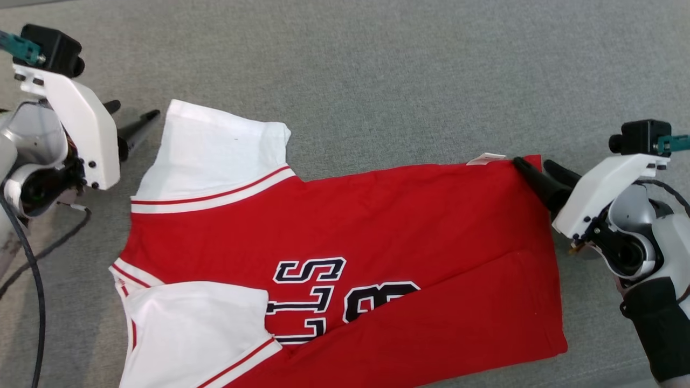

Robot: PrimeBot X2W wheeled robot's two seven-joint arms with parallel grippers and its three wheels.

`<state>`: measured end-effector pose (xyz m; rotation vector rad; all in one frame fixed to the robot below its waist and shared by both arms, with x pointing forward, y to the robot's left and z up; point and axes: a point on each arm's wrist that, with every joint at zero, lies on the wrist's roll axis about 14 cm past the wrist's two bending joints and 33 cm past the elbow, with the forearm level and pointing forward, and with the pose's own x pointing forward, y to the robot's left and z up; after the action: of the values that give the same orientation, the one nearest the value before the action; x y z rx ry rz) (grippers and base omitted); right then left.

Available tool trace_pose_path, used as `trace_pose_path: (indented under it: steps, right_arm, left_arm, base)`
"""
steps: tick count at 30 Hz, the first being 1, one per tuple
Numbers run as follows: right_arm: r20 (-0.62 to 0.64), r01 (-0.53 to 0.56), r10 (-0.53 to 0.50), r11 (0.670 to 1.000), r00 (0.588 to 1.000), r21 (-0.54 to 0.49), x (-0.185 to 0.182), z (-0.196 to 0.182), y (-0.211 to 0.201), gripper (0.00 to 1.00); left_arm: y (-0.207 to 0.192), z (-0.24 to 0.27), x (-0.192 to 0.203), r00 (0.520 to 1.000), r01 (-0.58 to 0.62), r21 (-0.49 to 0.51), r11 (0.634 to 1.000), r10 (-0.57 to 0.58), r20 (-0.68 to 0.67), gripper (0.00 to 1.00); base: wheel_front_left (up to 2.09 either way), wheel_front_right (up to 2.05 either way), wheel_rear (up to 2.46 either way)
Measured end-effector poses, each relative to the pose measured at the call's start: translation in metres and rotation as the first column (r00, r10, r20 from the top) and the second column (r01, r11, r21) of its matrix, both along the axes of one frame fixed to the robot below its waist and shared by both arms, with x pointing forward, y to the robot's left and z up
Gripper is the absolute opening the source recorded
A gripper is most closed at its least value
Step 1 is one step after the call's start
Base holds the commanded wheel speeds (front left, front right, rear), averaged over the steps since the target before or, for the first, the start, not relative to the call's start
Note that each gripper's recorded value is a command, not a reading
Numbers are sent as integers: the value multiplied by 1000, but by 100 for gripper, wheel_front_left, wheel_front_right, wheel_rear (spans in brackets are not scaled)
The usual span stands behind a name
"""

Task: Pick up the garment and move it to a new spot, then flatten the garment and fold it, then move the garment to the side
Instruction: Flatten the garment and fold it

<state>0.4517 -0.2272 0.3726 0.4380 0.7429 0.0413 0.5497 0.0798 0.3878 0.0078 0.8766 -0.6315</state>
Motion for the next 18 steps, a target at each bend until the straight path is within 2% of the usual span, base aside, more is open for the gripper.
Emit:
trace_pose_path:
  steps: [6,14,15,16,17,18]
  right_arm:
    - [-33,-12,13,1000,999,16,2,-9,3,100]
    - [-57,-29,31,999,998,31,1,-14,7,100]
    - [-58,-34,36,999,998,33,2,-14,8,100]
    - [-57,-35,37,999,998,38,2,-14,9,100]
    - [-59,-39,42,998,997,47,2,-13,11,83]
    - [-64,-48,51,997,997,54,1,-13,14,47]
  left_arm:
    - [-20,-16,5,997,43,-40,998,-46,-63,100]
    - [-26,-29,7,992,65,-33,997,-68,-110,100]
    - [-26,-30,7,991,65,-32,997,-69,-117,82]
    - [-28,-30,7,990,65,-39,997,-70,-123,47]
    - [-29,-30,7,989,62,-45,997,-67,-129,18]
    - [-29,-30,7,989,58,-51,997,-64,-135,0]
  base:
    - [0,0,0]
    - [0,0,0]
    - [0,0,0]
    - [0,0,0]
    - [0,0,0]
    - [0,0,0]
